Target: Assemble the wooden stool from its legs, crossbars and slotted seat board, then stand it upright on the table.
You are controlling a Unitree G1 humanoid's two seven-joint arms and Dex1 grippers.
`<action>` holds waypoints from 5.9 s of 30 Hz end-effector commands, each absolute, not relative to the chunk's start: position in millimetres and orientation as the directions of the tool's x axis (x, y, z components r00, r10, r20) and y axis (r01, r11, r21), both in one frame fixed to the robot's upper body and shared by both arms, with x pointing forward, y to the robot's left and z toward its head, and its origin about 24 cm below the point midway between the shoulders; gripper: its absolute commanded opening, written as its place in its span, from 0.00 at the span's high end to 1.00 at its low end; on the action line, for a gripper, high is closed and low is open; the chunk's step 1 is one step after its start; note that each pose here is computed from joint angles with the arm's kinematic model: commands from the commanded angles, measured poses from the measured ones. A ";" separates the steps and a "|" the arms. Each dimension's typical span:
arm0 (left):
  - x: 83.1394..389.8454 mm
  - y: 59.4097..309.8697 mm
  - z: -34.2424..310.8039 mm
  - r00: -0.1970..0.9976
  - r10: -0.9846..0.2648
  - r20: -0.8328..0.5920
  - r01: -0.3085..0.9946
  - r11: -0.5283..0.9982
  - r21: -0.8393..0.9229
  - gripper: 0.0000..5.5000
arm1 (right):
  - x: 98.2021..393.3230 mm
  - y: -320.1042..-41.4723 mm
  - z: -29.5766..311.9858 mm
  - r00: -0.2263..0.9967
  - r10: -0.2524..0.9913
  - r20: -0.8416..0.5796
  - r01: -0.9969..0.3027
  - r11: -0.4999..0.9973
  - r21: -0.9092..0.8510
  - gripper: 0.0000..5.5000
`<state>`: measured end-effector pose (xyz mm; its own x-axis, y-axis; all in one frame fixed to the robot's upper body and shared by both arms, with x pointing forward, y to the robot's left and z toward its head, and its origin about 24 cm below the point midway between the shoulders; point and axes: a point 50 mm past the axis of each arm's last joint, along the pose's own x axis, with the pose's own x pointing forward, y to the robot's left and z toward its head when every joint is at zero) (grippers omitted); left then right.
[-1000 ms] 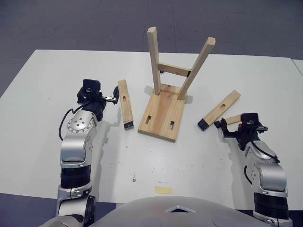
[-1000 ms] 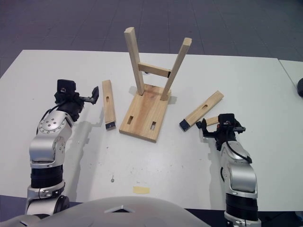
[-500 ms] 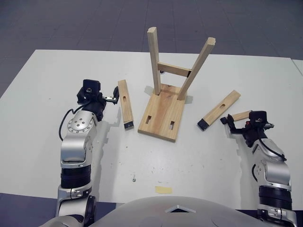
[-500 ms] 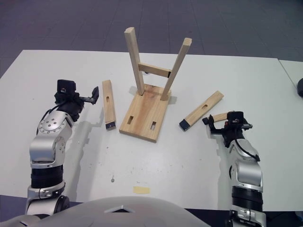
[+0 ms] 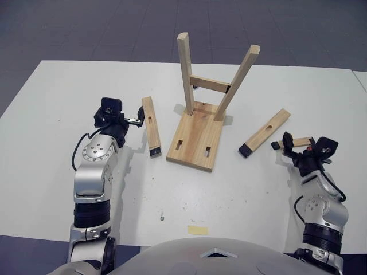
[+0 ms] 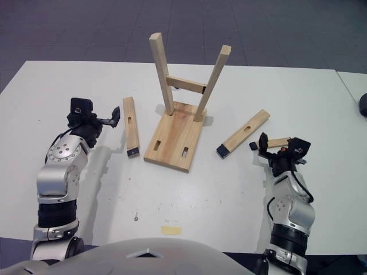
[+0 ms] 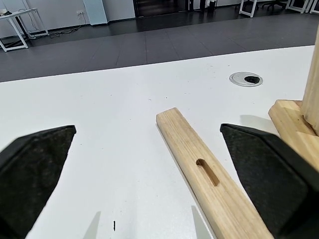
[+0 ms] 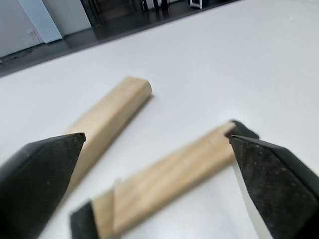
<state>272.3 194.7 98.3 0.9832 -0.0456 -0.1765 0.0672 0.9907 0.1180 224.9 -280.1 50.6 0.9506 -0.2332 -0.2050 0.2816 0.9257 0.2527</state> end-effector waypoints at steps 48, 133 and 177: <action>283.5 193.3 95.7 0.977 -0.084 -0.197 0.111 0.985 0.130 0.02 | 261.6 -242.3 31.2 0.450 -0.616 -0.647 0.840 0.538 0.071 0.29; 247.1 117.6 244.7 0.667 -0.648 0.369 0.740 0.518 -0.428 0.60 | 249.7 -78.6 205.8 0.512 0.757 0.405 -0.717 0.637 -0.284 0.77; 299.4 204.3 112.1 0.981 0.188 -0.047 -0.185 0.837 -0.515 0.92 | 274.7 -125.2 162.9 0.820 0.502 0.274 -0.485 0.865 -0.131 0.02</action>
<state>291.7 204.0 113.1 0.9819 0.1818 -0.0539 -0.1840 0.8455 -0.5013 274.2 -129.8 163.3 0.8261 0.4916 0.2753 -0.4736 0.8706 -0.1336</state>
